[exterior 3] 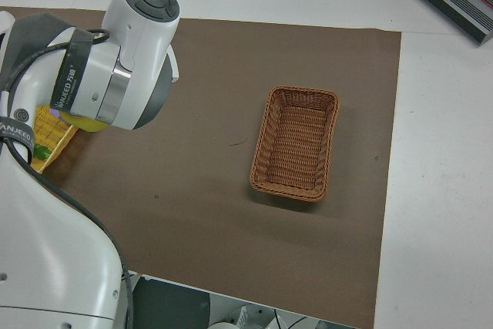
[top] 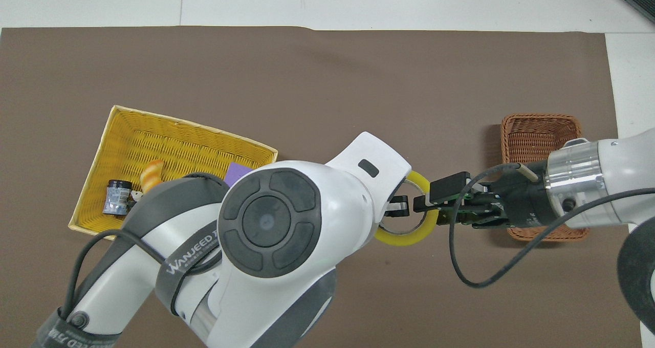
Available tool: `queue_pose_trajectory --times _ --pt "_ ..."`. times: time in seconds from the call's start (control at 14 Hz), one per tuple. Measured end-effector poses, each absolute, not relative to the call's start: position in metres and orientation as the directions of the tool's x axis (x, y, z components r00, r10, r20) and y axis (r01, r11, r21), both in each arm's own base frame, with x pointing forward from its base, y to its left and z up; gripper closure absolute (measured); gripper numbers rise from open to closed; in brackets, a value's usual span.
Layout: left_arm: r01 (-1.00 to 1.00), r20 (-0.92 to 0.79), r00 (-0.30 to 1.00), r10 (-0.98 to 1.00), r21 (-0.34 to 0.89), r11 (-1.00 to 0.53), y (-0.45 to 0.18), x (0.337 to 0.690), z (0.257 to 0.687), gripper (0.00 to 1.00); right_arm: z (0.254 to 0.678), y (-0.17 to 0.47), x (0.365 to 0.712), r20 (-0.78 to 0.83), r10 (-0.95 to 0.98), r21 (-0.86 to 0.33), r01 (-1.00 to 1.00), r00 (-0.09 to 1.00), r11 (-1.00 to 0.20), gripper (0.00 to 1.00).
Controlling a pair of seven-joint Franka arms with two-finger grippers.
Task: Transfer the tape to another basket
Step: 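Carry the tape with the left gripper while the right gripper reaches it, then grasp the tape with the right gripper and open the left gripper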
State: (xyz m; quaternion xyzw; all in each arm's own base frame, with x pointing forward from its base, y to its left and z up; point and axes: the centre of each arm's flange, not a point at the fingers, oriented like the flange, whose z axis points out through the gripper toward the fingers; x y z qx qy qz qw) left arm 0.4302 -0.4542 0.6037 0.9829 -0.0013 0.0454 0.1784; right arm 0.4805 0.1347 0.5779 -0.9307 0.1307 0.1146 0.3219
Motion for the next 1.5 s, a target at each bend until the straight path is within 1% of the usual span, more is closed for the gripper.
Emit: queue_pose_trajectory --times 0.07,0.29,0.5,0.64,0.93,1.14,1.36,1.5 --pt "-0.019 0.095 0.995 0.016 0.357 -0.934 -0.455 0.43 0.607 0.37 0.576 0.135 0.48 -0.3 -0.169 -0.567 -0.318 0.939 -0.76 0.75" --pt "-0.014 0.098 0.995 0.023 0.363 -0.932 -0.454 0.431 0.611 0.01 0.575 0.135 0.48 -0.302 -0.169 -0.566 -0.319 0.938 -0.76 0.75" --pt "0.007 0.091 0.995 0.044 0.368 -0.93 -0.454 0.432 0.613 0.0 0.575 0.135 0.48 -0.303 -0.17 -0.565 -0.32 0.938 -0.76 0.75" --pt "0.037 0.074 0.995 0.071 0.382 -0.923 -0.451 0.433 0.616 0.0 0.575 0.134 0.48 -0.316 -0.188 -0.558 -0.342 0.93 -0.756 0.77" --pt "0.129 -0.029 0.991 0.129 0.439 -0.889 -0.437 0.429 0.636 0.0 0.576 0.127 0.481 -0.333 -0.215 -0.546 -0.374 0.918 -0.75 0.77" --pt "0.248 -0.125 0.969 0.215 0.459 -0.853 -0.425 0.435 0.641 0.0 0.573 0.115 0.478 -0.344 -0.21 -0.506 -0.369 0.915 -0.779 0.77" --pt "0.344 -0.209 0.937 0.279 0.43 -0.835 -0.395 0.456 0.635 0.0 0.575 0.077 0.477 -0.333 -0.163 -0.515 -0.324 0.929 -0.794 0.77" --pt "0.364 -0.232 0.928 0.292 0.398 -0.842 -0.381 0.463 0.631 0.0 0.573 0.024 0.477 -0.285 -0.126 -0.531 -0.266 0.95 -0.805 0.77"
